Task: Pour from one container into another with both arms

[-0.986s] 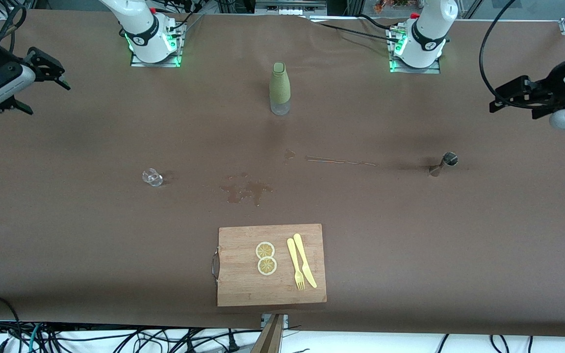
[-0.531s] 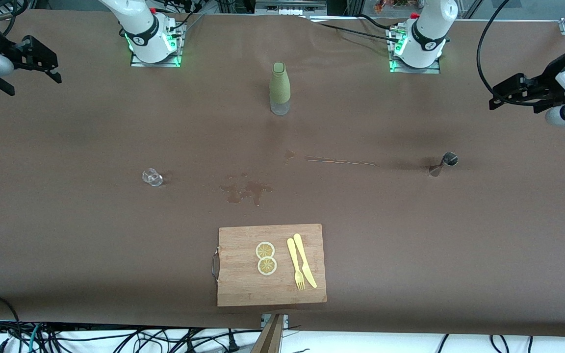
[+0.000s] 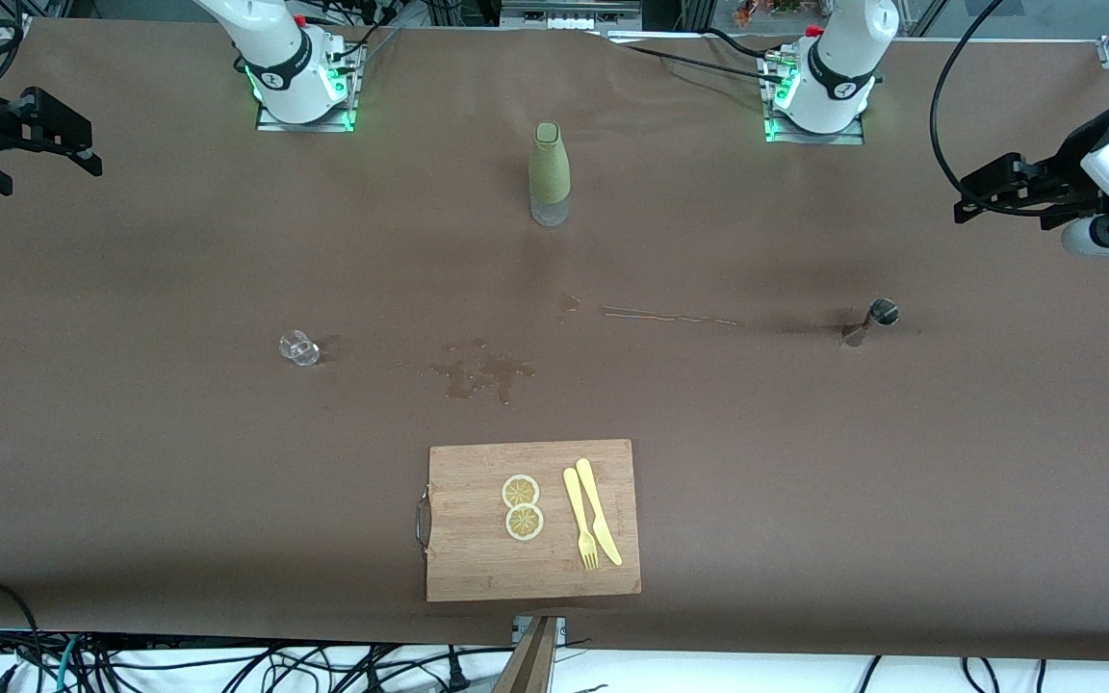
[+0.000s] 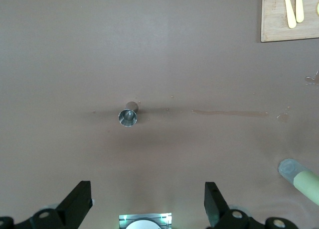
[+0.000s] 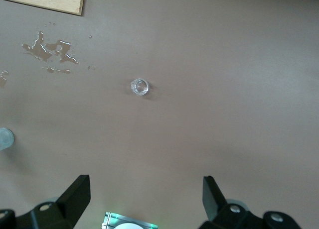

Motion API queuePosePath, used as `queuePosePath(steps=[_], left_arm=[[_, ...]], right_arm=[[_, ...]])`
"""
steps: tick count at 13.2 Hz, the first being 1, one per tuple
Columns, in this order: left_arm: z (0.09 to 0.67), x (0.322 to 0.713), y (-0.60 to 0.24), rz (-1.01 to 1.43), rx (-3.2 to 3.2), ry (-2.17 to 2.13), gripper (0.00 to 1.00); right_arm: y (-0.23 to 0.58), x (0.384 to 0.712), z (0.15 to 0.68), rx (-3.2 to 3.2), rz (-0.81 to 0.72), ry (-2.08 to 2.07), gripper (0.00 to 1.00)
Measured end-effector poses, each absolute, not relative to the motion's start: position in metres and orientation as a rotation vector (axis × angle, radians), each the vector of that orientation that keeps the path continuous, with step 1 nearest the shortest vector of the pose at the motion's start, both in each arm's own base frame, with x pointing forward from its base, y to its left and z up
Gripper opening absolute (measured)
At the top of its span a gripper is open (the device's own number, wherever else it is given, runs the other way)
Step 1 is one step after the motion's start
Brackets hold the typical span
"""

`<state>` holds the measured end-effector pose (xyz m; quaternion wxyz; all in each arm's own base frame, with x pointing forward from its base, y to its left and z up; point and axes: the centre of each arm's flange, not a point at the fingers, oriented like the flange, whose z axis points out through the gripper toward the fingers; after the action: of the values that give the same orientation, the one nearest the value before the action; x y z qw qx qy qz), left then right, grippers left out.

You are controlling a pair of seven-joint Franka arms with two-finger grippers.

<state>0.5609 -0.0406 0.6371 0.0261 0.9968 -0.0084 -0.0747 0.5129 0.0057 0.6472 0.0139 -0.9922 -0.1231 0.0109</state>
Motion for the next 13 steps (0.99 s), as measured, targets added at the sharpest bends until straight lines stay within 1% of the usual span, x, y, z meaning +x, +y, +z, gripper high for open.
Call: queuePosePath(steps=[4,8,13], left_arm=[[0.632,0.565,-0.036,-0.235,3.079,-0.012,1.00],[0.630,0.567,-0.038,-0.237,3.079,-0.018,1.00],[0.630,0.567,-0.039,-0.236,3.079,-0.020,1.00]], right_arm=[[0.006,0.512,0.647,-3.088,0.040,-0.358,1.00],[-0.010,0.511,0.648,-3.091,0.040,-0.297,1.00],[-0.011,0.507,0.648,-3.087,0.071,-0.294,1.00]])
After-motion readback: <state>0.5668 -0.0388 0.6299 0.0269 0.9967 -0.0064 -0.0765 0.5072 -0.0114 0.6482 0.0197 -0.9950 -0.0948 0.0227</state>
